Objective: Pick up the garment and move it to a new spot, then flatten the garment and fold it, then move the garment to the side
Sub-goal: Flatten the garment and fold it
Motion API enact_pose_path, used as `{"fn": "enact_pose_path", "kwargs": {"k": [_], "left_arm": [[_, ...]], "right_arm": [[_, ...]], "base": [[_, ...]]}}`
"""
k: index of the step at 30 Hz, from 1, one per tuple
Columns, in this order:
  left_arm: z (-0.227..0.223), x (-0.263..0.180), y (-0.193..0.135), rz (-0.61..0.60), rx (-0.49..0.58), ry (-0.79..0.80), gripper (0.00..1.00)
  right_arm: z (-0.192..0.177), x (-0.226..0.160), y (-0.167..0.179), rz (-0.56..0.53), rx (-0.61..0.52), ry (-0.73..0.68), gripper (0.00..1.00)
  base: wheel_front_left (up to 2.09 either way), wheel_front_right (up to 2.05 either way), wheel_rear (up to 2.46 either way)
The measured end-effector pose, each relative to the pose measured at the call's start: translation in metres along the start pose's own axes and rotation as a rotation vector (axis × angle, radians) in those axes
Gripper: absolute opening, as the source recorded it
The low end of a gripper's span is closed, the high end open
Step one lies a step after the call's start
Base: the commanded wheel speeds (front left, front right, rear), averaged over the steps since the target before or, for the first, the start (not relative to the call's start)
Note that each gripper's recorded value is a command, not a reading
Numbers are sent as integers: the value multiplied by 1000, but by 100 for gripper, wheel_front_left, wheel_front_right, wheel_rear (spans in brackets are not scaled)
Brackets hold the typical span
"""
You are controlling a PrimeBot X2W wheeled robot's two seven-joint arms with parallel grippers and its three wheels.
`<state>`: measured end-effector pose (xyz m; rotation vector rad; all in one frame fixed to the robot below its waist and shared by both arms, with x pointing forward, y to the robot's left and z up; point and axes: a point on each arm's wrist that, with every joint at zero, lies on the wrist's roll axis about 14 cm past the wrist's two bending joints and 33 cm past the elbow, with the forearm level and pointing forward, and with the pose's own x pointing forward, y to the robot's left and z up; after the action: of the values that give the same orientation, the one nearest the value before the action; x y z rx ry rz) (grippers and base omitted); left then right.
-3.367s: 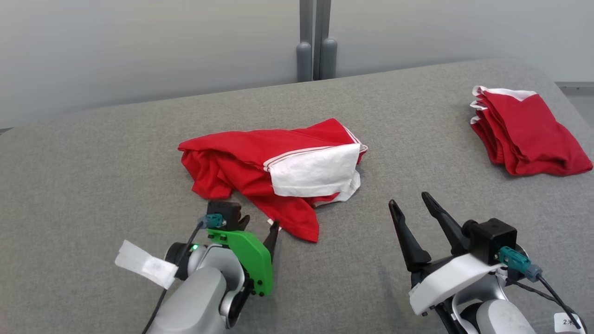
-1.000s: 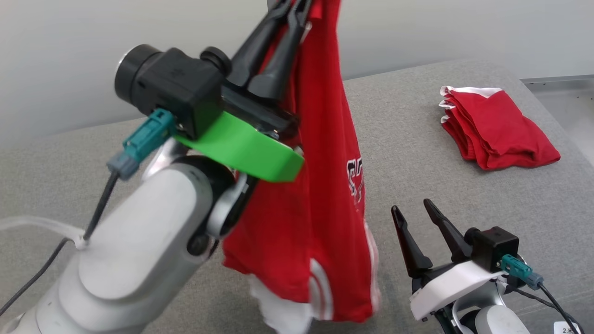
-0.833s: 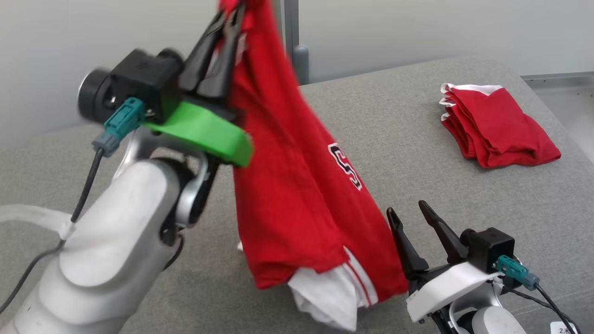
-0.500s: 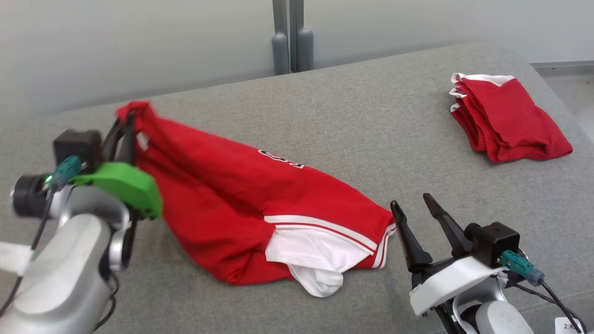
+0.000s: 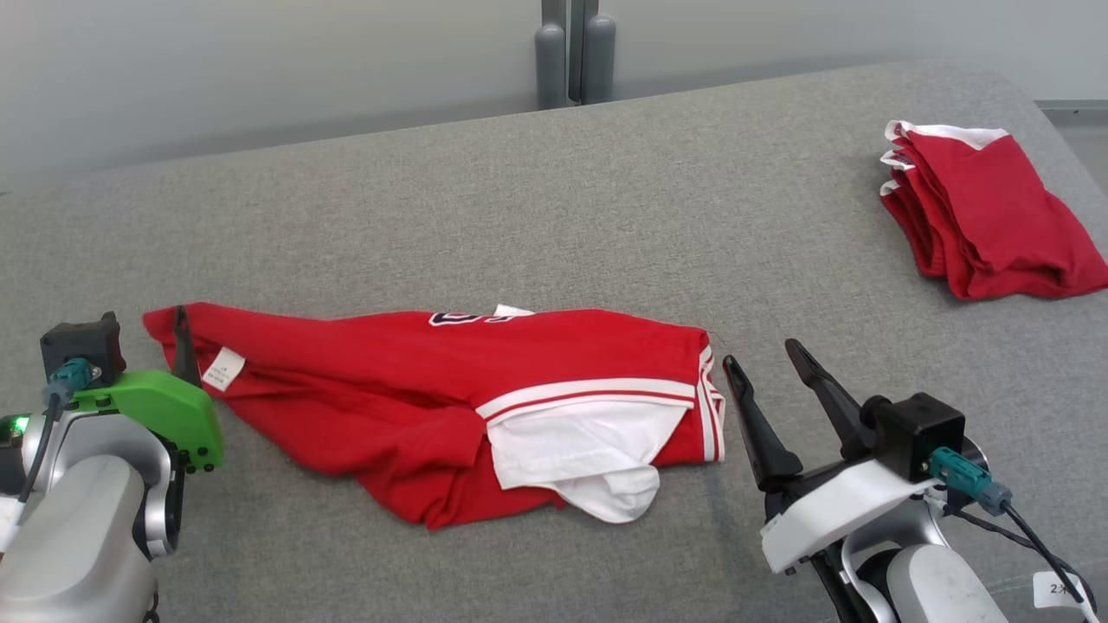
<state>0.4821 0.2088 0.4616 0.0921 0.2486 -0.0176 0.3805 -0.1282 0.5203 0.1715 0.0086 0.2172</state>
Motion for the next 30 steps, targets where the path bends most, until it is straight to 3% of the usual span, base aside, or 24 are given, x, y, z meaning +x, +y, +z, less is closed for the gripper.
{"fn": "enact_pose_path", "kwargs": {"k": [11, 22, 30], "left_arm": [[8, -4, -7, -22, -53, -74, 100], [11, -53, -86, -225, -139, -153, 100], [-15, -89, -144, -405, -87, -77, 100]], "right_arm": [[0, 5, 4, 14, -4, 5, 100], [-2, 0, 11, 33, -1, 15, 100], [-2, -5, 13, 35, 7, 13, 100]], "base": [[0, 0, 0], [0, 0, 0], [0, 0, 0]]}}
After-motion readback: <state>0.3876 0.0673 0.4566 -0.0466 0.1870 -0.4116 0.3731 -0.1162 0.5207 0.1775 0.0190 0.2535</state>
